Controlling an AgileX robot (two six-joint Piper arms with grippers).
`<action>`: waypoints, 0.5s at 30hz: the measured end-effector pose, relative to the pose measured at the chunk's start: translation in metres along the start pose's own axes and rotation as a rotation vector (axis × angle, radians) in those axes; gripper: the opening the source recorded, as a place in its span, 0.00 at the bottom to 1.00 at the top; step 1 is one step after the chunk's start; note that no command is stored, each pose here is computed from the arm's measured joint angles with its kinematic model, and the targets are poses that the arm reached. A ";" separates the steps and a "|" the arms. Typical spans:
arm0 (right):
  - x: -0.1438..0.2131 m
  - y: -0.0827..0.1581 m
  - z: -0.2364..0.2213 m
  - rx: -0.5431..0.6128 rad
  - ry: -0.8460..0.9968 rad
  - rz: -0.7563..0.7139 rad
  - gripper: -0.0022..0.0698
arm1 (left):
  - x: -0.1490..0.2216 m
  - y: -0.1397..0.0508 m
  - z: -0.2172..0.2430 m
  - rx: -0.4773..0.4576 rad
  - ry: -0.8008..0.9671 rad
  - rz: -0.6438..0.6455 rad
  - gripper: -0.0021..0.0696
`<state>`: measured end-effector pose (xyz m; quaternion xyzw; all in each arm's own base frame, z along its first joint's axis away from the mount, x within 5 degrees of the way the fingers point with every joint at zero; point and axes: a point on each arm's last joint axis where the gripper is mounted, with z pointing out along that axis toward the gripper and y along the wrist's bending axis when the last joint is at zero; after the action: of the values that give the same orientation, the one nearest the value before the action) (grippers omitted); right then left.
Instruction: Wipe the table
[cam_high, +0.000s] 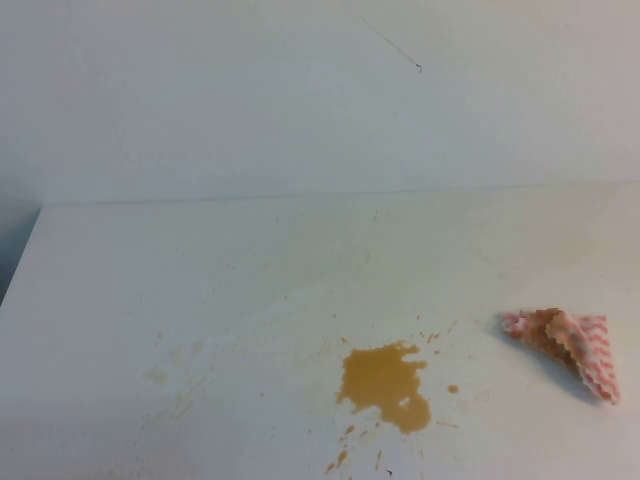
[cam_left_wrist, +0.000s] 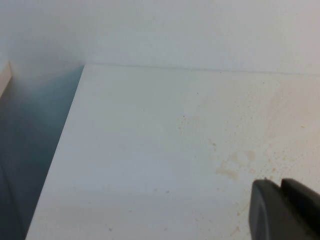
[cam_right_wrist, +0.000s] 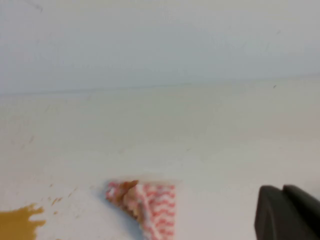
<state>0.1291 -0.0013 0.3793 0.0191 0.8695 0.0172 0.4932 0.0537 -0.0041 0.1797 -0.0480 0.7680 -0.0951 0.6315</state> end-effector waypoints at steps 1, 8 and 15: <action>-0.001 0.002 0.008 -0.027 0.034 0.004 0.03 | 0.000 0.000 0.000 0.000 0.000 0.000 0.03; 0.002 0.019 0.060 -0.240 0.248 0.037 0.03 | 0.000 0.000 0.000 0.000 0.000 0.000 0.03; 0.017 0.023 0.130 -0.333 0.485 -0.011 0.19 | 0.000 0.000 0.000 0.000 0.000 0.000 0.03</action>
<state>0.2327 0.0238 0.2994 -0.0717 0.9473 0.1612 0.2674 0.0537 -0.0041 0.1797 -0.0480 0.7680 -0.0951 0.6315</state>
